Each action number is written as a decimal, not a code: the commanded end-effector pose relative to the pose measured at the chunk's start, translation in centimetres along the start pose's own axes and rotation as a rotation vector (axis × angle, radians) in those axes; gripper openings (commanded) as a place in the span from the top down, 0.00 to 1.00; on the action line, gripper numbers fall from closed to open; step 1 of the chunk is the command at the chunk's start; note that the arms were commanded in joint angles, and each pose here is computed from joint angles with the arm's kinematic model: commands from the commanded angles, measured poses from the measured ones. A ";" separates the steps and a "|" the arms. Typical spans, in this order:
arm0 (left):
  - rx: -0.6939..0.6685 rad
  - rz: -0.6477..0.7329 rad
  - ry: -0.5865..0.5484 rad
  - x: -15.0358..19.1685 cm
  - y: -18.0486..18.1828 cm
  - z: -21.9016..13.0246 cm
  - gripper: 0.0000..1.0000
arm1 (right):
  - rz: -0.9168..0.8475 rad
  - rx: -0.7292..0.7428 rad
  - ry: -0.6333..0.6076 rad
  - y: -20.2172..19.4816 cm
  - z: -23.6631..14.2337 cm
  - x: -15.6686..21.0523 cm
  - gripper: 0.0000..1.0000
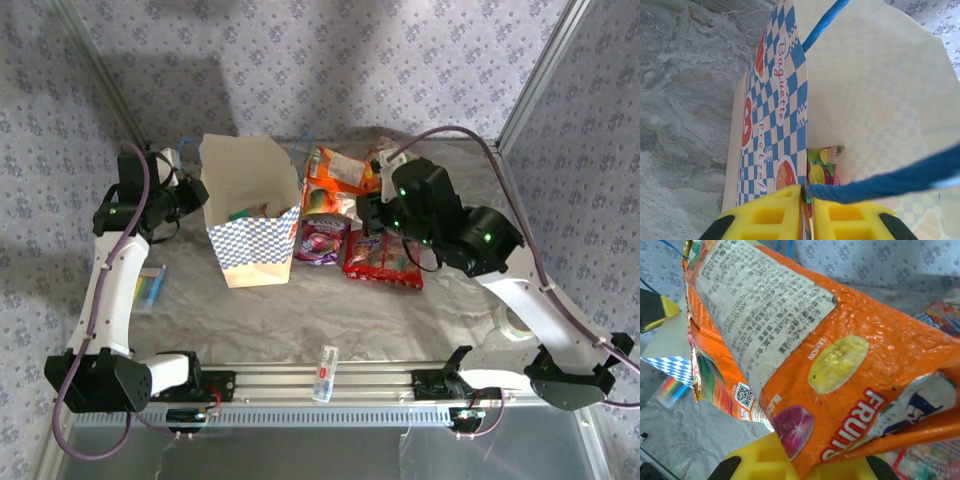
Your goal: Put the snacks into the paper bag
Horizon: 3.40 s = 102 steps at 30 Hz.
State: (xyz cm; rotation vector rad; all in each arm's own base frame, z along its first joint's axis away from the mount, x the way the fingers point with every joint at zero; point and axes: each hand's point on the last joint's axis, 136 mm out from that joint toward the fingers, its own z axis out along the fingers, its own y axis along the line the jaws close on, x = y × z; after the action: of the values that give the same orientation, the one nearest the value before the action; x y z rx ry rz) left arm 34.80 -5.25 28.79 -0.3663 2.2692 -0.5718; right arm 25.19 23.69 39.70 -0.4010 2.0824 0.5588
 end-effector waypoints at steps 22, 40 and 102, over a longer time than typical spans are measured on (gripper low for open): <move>-0.003 -0.013 -0.009 0.5 0.9 -0.4 0.88 | -0.271 -0.179 -0.086 8.8 6.5 -7.4 1.00; -0.008 -0.009 -0.014 0.5 1.3 -0.5 0.88 | -0.324 -0.156 0.030 9.5 12.3 -5.2 1.00; 0.000 -0.008 -0.030 0.8 1.1 -2.0 0.86 | -0.204 -0.178 0.221 10.8 16.5 -1.1 0.47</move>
State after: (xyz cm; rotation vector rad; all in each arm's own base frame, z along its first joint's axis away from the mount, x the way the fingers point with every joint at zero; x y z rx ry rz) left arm 33.43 -3.95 28.11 -0.3927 2.2513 -0.5481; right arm 32.79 42.62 33.16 -0.8134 2.2060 0.6126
